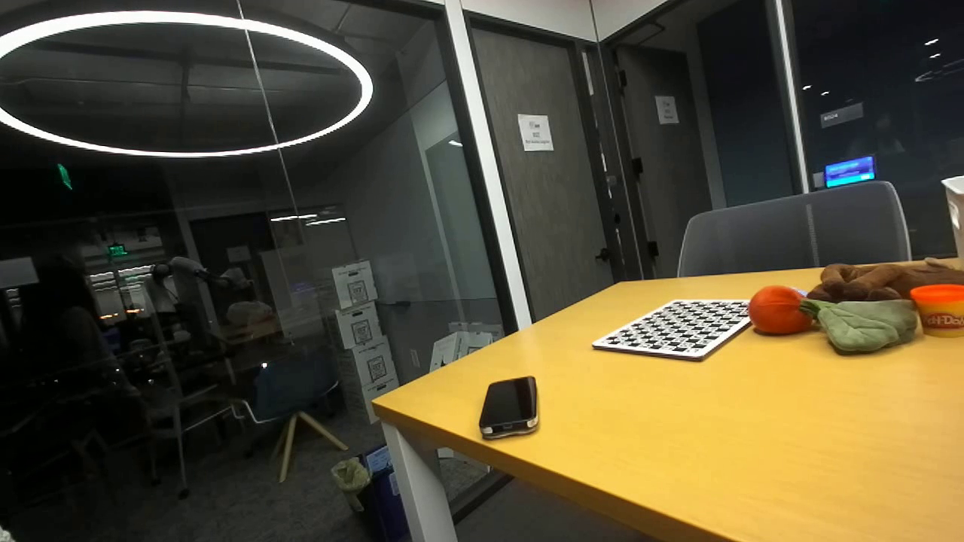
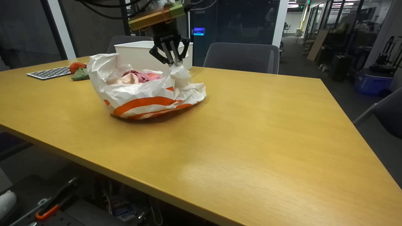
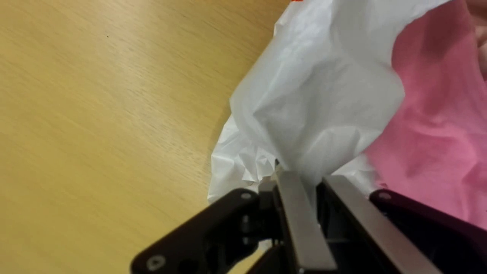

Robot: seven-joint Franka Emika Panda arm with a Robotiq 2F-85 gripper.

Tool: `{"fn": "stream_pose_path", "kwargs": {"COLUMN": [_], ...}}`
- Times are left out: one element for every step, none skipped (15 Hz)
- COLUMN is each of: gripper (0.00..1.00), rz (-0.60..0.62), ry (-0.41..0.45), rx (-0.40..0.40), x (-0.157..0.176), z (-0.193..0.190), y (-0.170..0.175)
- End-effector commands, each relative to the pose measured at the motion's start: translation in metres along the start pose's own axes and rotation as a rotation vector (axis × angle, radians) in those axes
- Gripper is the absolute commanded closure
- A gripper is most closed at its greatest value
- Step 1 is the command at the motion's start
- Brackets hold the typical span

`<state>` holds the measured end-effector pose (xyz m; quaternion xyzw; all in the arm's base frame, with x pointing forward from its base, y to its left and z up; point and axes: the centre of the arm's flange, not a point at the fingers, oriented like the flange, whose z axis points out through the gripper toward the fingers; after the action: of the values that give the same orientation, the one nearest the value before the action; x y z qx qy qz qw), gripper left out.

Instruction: Put the clothes in the plastic bags

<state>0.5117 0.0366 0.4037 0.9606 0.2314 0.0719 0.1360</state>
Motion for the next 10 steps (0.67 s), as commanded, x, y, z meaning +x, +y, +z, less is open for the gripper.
{"fn": "stream_pose_path", "kwargs": {"gripper": [0.85, 0.83, 0.82, 0.82, 0.83, 0.84, 0.84, 0.85, 0.84, 0.84], "rz": [0.008, 0.015, 0.018, 0.026, 0.038, 0.044, 0.05, 0.061, 0.066, 0.072], "ry": [0.014, 0.026, 0.042, 0.058, 0.077, 0.096, 0.118, 0.136, 0.155, 0.175], "rx": [-0.008, -0.02, -0.035, -0.048, -0.062, -0.073, -0.09, -0.106, -0.118, -0.134], "x": [-0.001, -0.003, -0.006, -0.008, -0.011, -0.013, -0.016, -0.019, -0.021, -0.025], "z": [-0.019, -0.026, -0.036, -0.046, -0.056, -0.066, -0.077, -0.087, -0.098, -0.107], "y": [0.009, 0.011, 0.014, 0.016, 0.019, 0.021, 0.025, 0.027, 0.029, 0.031]}}
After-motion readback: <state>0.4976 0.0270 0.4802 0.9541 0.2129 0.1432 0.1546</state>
